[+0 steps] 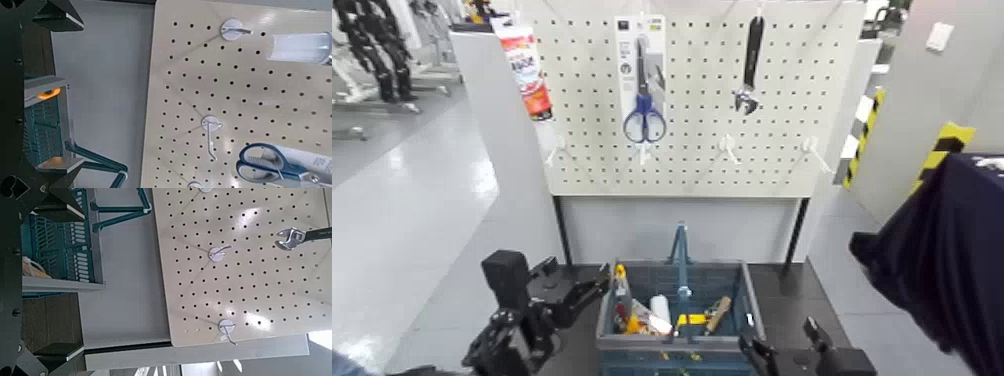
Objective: Put the red screwdriver into the crate.
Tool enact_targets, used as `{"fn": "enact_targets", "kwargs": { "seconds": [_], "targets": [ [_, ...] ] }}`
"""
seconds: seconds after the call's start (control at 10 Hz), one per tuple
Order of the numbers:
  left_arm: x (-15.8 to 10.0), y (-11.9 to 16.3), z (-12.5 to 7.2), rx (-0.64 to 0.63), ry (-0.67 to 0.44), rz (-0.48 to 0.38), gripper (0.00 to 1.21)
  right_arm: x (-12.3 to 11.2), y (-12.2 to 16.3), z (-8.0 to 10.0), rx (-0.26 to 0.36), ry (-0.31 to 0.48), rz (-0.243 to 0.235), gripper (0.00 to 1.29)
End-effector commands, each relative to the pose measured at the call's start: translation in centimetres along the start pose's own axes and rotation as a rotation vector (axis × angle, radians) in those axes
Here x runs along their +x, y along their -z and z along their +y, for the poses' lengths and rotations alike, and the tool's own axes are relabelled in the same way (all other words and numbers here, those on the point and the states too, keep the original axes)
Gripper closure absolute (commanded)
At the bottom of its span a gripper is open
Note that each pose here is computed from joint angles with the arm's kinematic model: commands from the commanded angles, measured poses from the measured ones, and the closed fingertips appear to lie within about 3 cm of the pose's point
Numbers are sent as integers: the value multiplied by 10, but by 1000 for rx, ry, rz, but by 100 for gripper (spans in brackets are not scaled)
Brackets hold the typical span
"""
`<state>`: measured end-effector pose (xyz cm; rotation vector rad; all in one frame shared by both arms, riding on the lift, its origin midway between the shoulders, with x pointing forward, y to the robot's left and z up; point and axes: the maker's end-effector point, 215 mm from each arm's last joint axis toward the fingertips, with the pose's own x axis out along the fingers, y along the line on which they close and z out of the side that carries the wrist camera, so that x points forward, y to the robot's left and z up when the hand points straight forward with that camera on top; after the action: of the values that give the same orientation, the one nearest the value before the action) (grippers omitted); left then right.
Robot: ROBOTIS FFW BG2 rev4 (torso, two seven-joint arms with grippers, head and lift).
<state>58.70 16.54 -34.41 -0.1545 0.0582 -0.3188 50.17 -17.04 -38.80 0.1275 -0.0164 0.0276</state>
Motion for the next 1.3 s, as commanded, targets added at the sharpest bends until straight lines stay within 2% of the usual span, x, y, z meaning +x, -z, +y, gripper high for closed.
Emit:
{"fn": "enact_targets", "kwargs": {
  "seconds": [0.1, 0.3, 0.5, 0.7, 1.1, 1.3],
  "targets": [
    [-22, -3, 2, 81, -40, -35, 11, -1, -3, -3, -1, 4, -9, 14],
    [-39, -4, 10, 127, -93, -57, 10, -2, -4, -4, -2, 5, -14, 14],
    [-58, 10, 18, 119, -141, -45, 10, -2, -5, -5, -2, 6, -17, 14],
    [-71, 19, 18, 119, -160, -38, 10, -2, -6, -4, -12, -1, -20, 14],
    [-91, 27, 21, 128, -205, -45, 10, -1, -8, -2, -27, -8, -22, 14],
    [-92, 27, 20, 128, -205, -47, 10, 0, -7, -2, -36, -10, -15, 14]
  ]
}}
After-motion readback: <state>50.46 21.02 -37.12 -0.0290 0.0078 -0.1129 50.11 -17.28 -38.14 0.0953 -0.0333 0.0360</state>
